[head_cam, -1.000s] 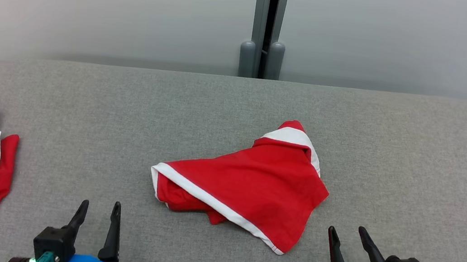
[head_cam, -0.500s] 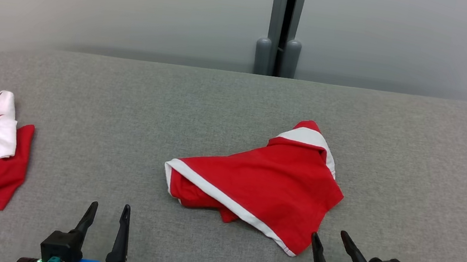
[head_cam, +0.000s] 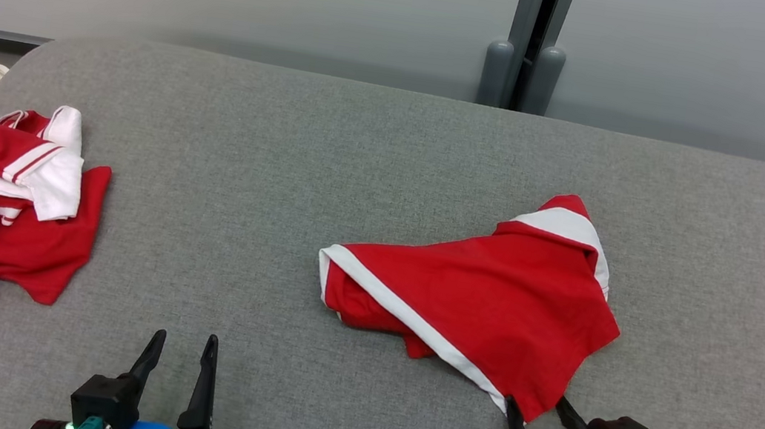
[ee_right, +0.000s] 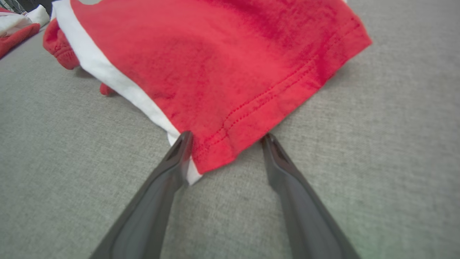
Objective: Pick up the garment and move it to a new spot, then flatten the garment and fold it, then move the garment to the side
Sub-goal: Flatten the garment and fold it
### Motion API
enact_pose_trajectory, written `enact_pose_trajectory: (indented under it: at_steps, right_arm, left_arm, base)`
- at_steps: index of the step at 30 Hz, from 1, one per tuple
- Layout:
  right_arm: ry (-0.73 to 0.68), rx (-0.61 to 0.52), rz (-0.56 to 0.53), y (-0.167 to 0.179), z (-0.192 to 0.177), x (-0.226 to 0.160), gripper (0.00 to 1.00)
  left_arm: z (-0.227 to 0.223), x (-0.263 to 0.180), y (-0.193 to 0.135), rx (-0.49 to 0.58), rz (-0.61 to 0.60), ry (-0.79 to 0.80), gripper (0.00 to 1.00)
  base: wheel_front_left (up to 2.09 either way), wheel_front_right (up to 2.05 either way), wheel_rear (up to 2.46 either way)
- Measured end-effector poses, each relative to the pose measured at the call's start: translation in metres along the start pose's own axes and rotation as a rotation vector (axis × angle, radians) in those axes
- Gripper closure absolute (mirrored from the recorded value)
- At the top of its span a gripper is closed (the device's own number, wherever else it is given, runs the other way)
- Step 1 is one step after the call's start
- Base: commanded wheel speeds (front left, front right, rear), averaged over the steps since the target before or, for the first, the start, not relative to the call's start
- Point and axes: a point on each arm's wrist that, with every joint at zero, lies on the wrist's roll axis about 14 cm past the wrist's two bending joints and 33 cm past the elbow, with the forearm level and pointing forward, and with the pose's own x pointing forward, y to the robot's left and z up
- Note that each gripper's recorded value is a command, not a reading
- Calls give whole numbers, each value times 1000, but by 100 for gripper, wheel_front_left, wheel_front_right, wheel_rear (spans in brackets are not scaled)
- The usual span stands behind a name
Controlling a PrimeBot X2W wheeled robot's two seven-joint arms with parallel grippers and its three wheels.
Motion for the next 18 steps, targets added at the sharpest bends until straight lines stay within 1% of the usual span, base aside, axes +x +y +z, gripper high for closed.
enact_pose_trajectory:
  at_steps: [4,5,6,8,10,13,18]
  right_arm:
    - [16,1,14,4,-5,2,0]
    - [18,3,15,4,-5,2,67]
    - [13,11,13,3,-4,2,100]
    - [-5,28,-10,-3,1,2,100]
    - [-48,55,-57,-17,14,1,100]
    - [-124,87,-159,-49,34,-7,100]
    - [-163,74,-308,-95,40,-33,100]
  left_arm:
    - [-1,2,1,-1,1,4,0]
    - [-1,3,-1,-1,-3,5,0]
    - [-1,4,-2,0,-8,6,0]
    - [-1,7,-6,0,-21,6,0]
    - [1,10,-10,1,-34,2,0]
    - [7,14,-18,6,-58,-15,0]
    - [11,16,-31,15,-101,-24,0]
  base:
    - [0,0,0]
    - [0,0,0]
    - [0,0,0]
    - [0,0,0]
    - [0,0,0]
    - [0,0,0]
    - [0,0,0]
